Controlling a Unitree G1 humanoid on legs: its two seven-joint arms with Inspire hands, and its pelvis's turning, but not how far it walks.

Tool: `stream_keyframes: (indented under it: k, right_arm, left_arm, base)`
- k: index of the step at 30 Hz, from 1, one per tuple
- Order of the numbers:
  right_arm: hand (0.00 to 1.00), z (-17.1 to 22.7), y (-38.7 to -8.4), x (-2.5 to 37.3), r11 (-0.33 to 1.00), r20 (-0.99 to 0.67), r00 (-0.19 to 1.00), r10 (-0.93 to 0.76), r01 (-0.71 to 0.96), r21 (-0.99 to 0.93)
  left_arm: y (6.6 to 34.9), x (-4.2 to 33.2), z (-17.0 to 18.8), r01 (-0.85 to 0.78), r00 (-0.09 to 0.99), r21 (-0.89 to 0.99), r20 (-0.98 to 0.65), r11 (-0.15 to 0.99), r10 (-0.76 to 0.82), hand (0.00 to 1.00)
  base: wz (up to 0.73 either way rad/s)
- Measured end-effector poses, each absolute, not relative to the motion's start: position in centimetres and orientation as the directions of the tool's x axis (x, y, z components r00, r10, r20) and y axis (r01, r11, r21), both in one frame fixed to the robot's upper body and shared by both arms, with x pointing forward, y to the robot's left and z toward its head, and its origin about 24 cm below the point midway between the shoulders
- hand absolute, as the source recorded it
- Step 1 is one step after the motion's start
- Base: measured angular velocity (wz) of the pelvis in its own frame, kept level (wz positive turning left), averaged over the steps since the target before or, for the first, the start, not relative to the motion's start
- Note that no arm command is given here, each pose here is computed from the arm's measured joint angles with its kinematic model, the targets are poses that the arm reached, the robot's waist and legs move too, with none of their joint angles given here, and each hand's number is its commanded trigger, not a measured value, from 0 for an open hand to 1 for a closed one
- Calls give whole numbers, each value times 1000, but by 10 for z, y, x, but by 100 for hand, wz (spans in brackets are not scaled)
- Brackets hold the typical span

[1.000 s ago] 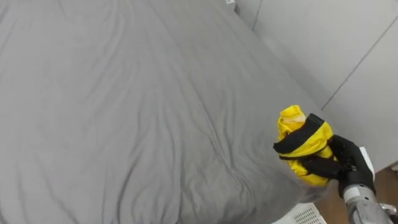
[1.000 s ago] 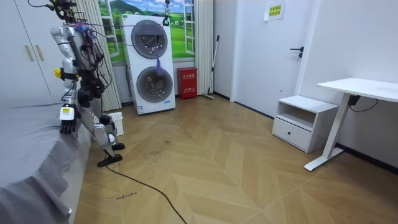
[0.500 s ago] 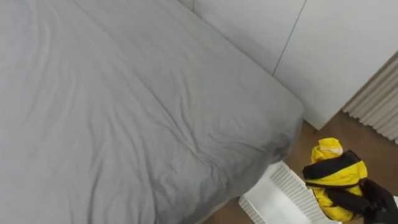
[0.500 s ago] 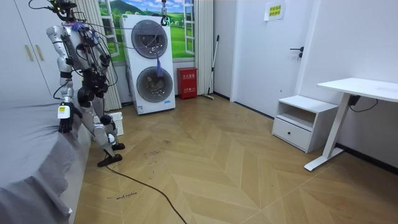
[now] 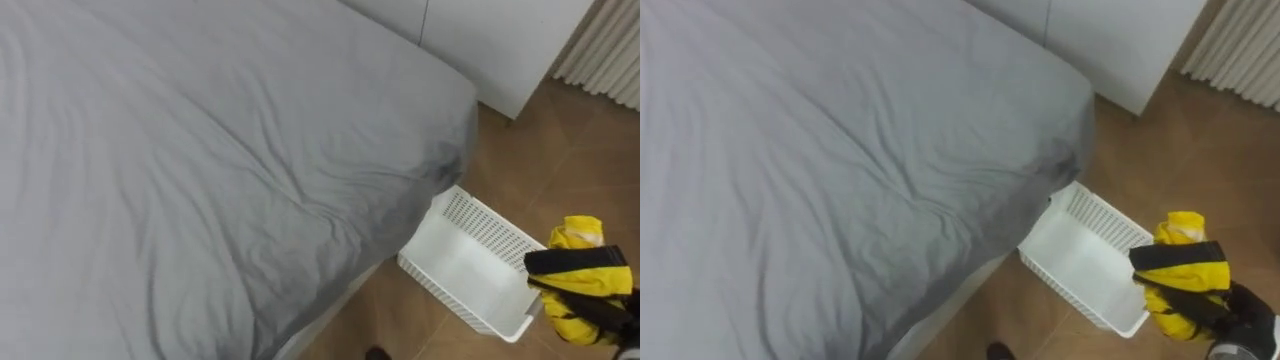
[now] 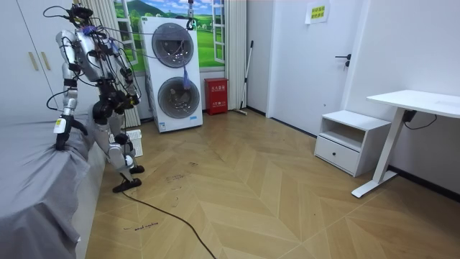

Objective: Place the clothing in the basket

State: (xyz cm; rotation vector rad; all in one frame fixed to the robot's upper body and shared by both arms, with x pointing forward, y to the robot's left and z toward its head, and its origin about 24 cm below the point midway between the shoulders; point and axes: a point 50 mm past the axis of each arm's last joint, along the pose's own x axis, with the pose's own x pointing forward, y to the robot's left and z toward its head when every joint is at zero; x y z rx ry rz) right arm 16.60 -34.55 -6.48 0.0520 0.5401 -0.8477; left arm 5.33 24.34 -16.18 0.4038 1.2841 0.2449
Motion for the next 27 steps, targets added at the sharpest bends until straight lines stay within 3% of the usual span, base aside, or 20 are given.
stream_keyframes:
  k: [9, 10, 11, 27]
  right_arm:
    - [100, -66, -347, 174, 632, -466, 498, -731, 752, -188]
    - [25, -65, -347, 177, 626, -463, 494, -736, 757, -188]
    - [0, -64, -347, 178, 624, -460, 494, -738, 758, -188]
    - [0, -55, -343, 196, 610, -423, 499, -756, 772, -181]
  left_arm:
    - [234, 63, -162, 81, 355, 410, -864, 908, 359, 0]
    - [233, 64, -161, 86, 365, 409, -861, 908, 354, 0]
    - [233, 64, -161, 87, 368, 409, -860, 908, 352, 0]
    - [226, 71, -161, 131, 413, 426, -845, 895, 341, 0]
  base:
    - [15]
    - [11]
    - [9]
    - [11]
